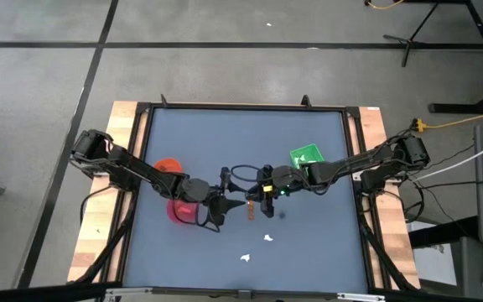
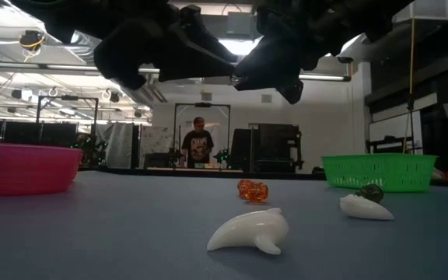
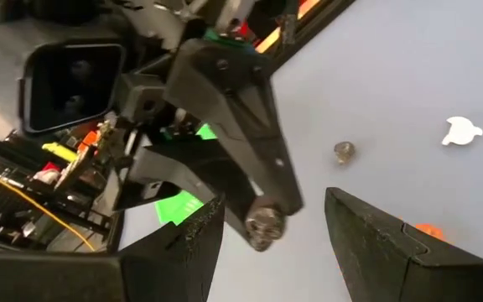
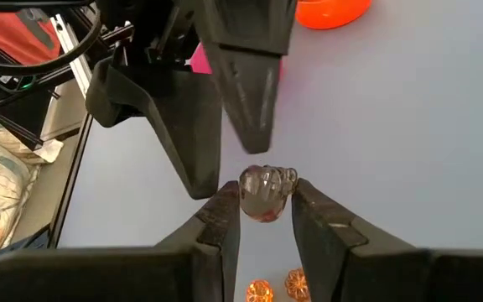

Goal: Sort Halloween decoration
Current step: Put the black skull toy into the orange bowl

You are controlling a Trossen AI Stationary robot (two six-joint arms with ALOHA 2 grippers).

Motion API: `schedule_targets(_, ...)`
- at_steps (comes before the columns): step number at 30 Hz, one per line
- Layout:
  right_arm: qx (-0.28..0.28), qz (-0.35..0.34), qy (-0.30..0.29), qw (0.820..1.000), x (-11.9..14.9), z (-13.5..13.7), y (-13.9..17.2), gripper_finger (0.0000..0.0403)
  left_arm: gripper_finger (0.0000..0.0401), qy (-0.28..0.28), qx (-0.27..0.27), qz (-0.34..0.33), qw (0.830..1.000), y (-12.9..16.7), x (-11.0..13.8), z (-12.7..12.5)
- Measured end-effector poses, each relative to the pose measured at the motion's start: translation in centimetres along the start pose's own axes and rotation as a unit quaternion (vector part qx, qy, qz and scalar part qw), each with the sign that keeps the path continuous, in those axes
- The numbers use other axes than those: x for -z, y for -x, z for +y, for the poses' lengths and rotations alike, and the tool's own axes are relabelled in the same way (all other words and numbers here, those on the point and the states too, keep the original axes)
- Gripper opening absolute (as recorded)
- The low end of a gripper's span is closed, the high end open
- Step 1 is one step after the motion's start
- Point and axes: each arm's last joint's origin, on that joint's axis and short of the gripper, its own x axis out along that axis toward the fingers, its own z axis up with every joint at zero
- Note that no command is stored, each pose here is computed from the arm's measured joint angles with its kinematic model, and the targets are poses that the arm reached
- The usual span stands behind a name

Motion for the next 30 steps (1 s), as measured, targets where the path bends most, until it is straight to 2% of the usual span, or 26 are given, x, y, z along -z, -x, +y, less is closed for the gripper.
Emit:
schedule_targets(4,-0.002,-0.004,0.000,1.000,-0.07,0.03,0.00,0.0095,0.0192,0.004,-0.007,0.001,1.000,-0.16,0.22,0.44)
schedule_targets(9,-0.012,-0.025,0.001,1.000,-0.49,0.24,0.02,0.0095,0.0192,0.005,0.016,-0.015,1.000,-0.25,0.31,0.55)
schedule_targets(23,-0.013,-0.027,0.001,1.000,-0.54,0.25,0.02,0.0095,0.0191,0.005,0.007,-0.007,1.000,-0.27,0.39,0.65)
schedule_targets(30,-0.018,-0.039,0.000,0.999,-0.75,0.36,0.04,0.0095,0.0175,0.005,0.002,-0.005,1.000,-0.27,0.39,0.69)
